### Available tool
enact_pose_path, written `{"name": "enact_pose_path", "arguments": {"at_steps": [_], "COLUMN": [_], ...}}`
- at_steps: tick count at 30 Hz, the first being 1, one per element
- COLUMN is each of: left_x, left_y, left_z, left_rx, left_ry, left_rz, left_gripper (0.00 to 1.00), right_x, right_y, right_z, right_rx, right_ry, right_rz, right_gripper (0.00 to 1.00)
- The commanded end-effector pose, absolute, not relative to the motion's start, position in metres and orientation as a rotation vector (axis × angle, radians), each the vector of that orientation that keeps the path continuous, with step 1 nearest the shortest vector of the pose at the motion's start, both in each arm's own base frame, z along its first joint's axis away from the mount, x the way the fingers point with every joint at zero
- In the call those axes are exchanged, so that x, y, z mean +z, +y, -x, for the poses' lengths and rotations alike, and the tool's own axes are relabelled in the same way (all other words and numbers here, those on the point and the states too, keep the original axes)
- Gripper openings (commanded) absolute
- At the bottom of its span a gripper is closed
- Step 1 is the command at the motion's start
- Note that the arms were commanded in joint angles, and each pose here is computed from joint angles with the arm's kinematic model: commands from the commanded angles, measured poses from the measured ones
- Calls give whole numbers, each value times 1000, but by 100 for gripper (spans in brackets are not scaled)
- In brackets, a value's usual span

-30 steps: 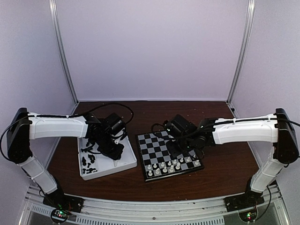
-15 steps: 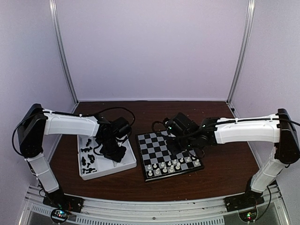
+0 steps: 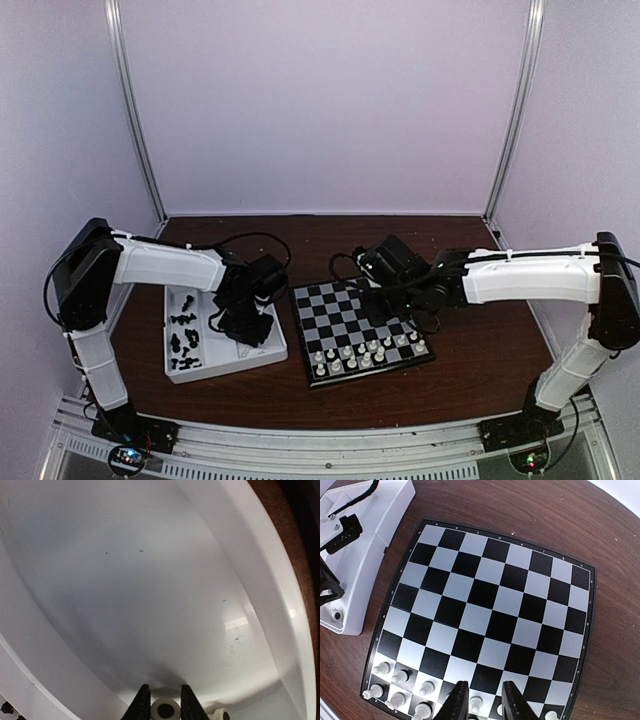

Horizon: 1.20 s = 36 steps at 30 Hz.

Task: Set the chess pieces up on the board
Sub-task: Pick up the chess piece from the storage box.

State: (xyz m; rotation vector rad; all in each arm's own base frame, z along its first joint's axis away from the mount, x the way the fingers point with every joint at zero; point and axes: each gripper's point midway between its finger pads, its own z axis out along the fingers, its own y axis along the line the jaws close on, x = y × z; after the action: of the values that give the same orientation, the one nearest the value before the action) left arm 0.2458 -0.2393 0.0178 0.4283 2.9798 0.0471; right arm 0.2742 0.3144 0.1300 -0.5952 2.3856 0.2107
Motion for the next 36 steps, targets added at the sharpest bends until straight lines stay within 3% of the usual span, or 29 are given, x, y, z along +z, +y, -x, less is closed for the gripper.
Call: {"name": "enact_pose_path", "arguments": {"at_steps": [1,5,9,21,27,36], "left_x": [13,16,20,16,21,64], "left_y": [-234,-233,-229,-229,-227,-240], "left_z": [-248,-241,-234,-218,-226,-261], "left_rx": [94,92,90,55,94,-15], "left_ry": [2997,3023,3041,3102,3063,2852], "left_rz": [-407,-419,-413,-422,-423,-353], "left_gripper": [20,34,37,26,12,14], "right_x": [140,140,140,140,142,153], "right_y": [313,312,313,311,312,323], "right_z": [-276,-278,-279,-280,-279,-280], "right_rx": [242,250,269,279,299,384], "right_ry": [2359,2359,2357,2358,2358,2332], "right_rz": [592,590,583,584,583,569], "right_gripper": [26,26,26,26,26,26]}}
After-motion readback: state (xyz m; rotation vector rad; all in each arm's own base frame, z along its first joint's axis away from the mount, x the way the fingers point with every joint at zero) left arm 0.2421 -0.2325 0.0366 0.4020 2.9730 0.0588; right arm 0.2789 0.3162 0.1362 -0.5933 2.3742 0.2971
